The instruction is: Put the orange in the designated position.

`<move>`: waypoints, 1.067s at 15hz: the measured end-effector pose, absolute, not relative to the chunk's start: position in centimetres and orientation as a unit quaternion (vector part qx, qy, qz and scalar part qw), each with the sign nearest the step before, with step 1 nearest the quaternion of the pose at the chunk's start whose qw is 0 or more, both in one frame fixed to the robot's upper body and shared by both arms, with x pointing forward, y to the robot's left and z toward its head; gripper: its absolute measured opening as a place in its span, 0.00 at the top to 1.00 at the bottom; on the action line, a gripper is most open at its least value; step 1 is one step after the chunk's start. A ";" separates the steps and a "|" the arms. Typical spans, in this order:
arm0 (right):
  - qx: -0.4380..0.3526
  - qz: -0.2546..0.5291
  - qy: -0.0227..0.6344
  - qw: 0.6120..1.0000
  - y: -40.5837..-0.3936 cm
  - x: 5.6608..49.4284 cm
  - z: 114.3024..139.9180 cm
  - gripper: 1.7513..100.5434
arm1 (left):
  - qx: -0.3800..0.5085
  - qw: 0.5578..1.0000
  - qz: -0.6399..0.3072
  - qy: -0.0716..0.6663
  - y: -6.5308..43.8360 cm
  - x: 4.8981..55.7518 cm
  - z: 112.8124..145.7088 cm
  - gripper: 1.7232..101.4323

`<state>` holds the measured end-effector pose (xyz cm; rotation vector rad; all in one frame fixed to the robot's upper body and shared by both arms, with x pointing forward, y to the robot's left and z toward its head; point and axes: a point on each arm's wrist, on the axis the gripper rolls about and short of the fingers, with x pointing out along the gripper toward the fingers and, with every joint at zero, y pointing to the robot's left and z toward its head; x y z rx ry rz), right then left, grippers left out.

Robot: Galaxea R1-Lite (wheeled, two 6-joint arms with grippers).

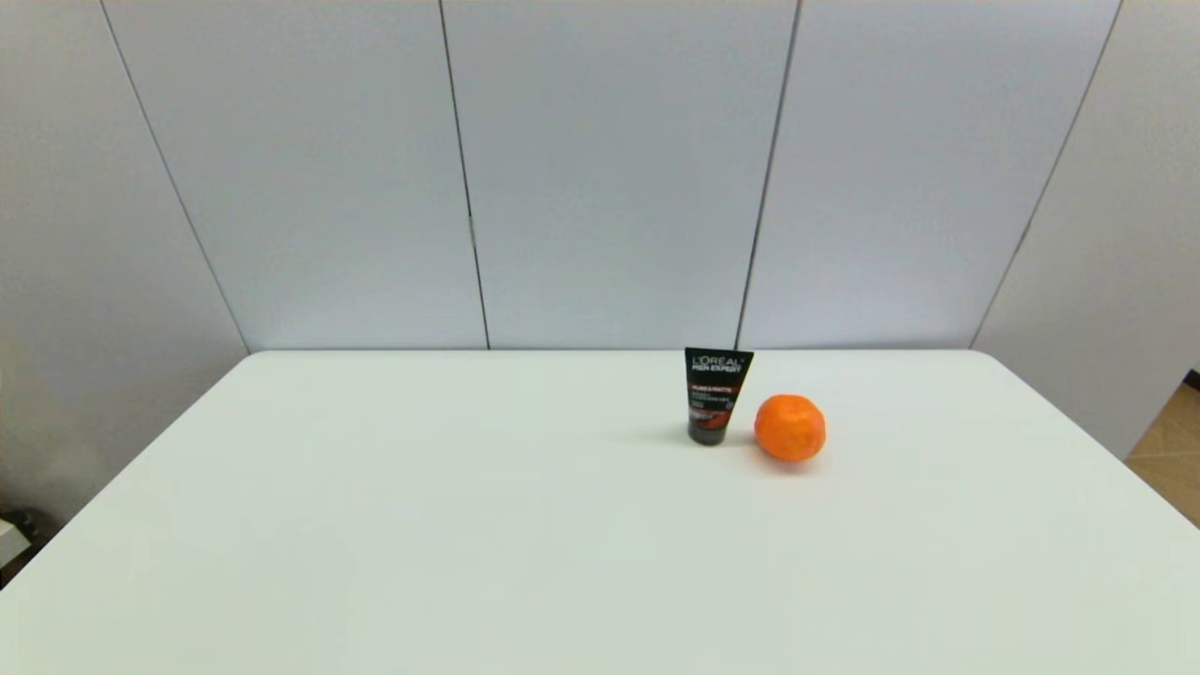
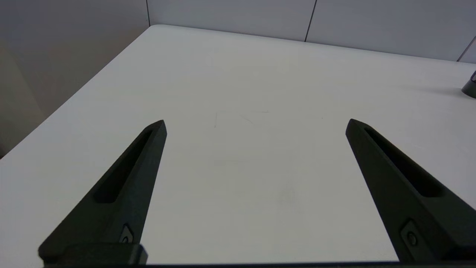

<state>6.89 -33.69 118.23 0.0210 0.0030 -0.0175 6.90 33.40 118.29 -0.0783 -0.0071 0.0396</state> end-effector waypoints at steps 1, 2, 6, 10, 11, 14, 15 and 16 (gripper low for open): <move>0.010 -0.009 0.001 1.000 -33.7 6.9 118.2 0.03 | -0.039 0.999 0.020 -0.004 33.4 6.9 118.3 0.04; 0.010 -0.009 0.001 1.000 -33.7 6.9 118.2 0.03 | -0.039 0.999 0.020 -0.004 33.4 6.9 118.3 0.04; 0.010 -0.009 0.001 1.000 -33.7 6.9 118.2 0.03 | -0.040 0.999 0.020 -0.004 33.4 6.9 118.3 0.04; 0.009 -0.008 0.001 1.000 -33.7 6.9 118.2 0.03 | -0.039 0.999 0.020 -0.004 33.4 6.9 118.3 0.04; 0.010 -0.008 0.002 1.000 -33.7 6.9 118.2 0.03 | -0.039 0.999 0.020 -0.003 33.4 6.9 118.3 0.04; 0.010 -0.009 0.002 1.000 -33.7 6.9 118.2 0.03 | -0.040 0.999 0.020 -0.004 33.4 6.9 118.3 0.04; 0.010 -0.009 0.002 1.000 -33.7 6.9 118.2 0.03 | -0.040 0.999 0.020 -0.004 33.4 6.9 118.3 0.04; 0.010 -0.009 0.002 1.000 -33.7 6.9 118.2 0.03 | -0.040 0.999 0.020 -0.004 33.4 6.9 118.3 0.04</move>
